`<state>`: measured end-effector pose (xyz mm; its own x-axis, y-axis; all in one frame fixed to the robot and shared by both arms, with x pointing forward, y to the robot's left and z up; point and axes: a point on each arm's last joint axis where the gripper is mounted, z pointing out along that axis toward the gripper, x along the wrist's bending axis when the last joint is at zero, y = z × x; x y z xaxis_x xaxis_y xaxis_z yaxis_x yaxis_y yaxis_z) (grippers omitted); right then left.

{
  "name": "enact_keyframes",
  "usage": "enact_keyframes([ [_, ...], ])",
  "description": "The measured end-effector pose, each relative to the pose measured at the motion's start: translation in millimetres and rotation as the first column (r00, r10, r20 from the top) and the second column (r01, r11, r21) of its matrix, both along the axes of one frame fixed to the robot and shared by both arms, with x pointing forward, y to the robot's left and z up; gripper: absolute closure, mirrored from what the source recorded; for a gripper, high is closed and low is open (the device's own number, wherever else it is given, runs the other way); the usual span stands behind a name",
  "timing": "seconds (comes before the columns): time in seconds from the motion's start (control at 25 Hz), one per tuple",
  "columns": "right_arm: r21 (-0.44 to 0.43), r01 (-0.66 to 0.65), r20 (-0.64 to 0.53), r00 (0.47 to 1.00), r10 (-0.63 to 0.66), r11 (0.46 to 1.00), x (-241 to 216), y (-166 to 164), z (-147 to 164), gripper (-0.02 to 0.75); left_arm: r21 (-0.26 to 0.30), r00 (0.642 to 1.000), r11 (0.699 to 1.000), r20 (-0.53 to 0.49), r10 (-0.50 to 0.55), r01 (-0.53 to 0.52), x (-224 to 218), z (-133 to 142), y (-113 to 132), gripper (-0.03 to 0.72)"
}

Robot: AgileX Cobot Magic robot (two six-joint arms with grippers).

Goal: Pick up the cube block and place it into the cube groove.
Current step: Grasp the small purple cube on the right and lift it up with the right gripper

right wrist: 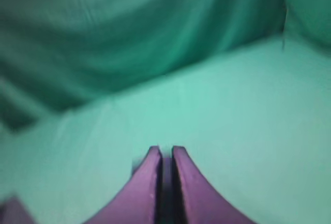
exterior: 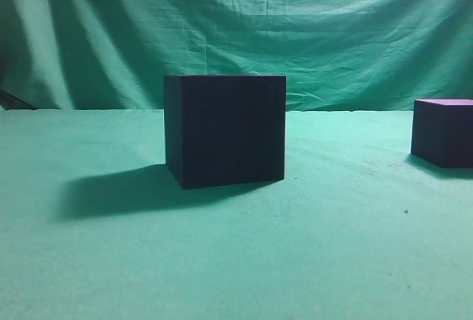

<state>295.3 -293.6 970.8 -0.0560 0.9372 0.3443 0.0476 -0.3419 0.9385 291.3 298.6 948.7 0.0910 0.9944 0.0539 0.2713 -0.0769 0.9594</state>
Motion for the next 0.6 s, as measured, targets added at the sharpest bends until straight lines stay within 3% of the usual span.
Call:
enact_keyframes([
  [0.12, -0.009, 0.065, 0.175, 0.983, -0.062, 0.998, -0.8, -5.7, 15.9, 0.69, 0.0, 1.0, 1.0, 0.0, 0.0, 0.0, 0.0, 0.0, 0.0, 0.688],
  [0.2, -0.02, 0.078, 0.205, 0.976, -0.073, 0.997, -1.2, -6.7, 18.6, 0.69, 0.0, 1.0, 1.0, 0.0, 0.0, 0.0, 0.0, 0.0, 0.0, 0.688],
  [0.32, -0.082, 0.059, 0.165, 0.985, -0.044, 0.995, -1.6, -4.3, 21.9, 0.69, 0.0, 1.0, 1.0, 0.0, 0.0, 0.0, 0.0, 0.0, 0.0, 0.688],
  [0.4, -0.171, 0.033, 0.1, 0.995, -0.016, 0.985, 0.8, -1.9, 29.3, 0.69, 0.0, 1.0, 1.0, 0.0, 0.0, 0.0, 0.0, 0.0, 0.0, 0.688],
  [0.52, -0.273, -0.033, -0.038, 0.999, 0.023, 0.961, 9.4, 1.6, 41.4, 0.69, 0.0, 1.0, 1.0, 0.0, 0.0, 0.0, 0.0, 0.0, 0.0, 0.688],
  [0.6, -0.294, -0.086, -0.145, 0.988, 0.045, 0.952, 18.1, 3.8, 47.3, 0.69, 0.0, 1.0, 1.0, 0.0, 0.0, 0.0, 0.0, 0.0, 0.0, 0.688],
])
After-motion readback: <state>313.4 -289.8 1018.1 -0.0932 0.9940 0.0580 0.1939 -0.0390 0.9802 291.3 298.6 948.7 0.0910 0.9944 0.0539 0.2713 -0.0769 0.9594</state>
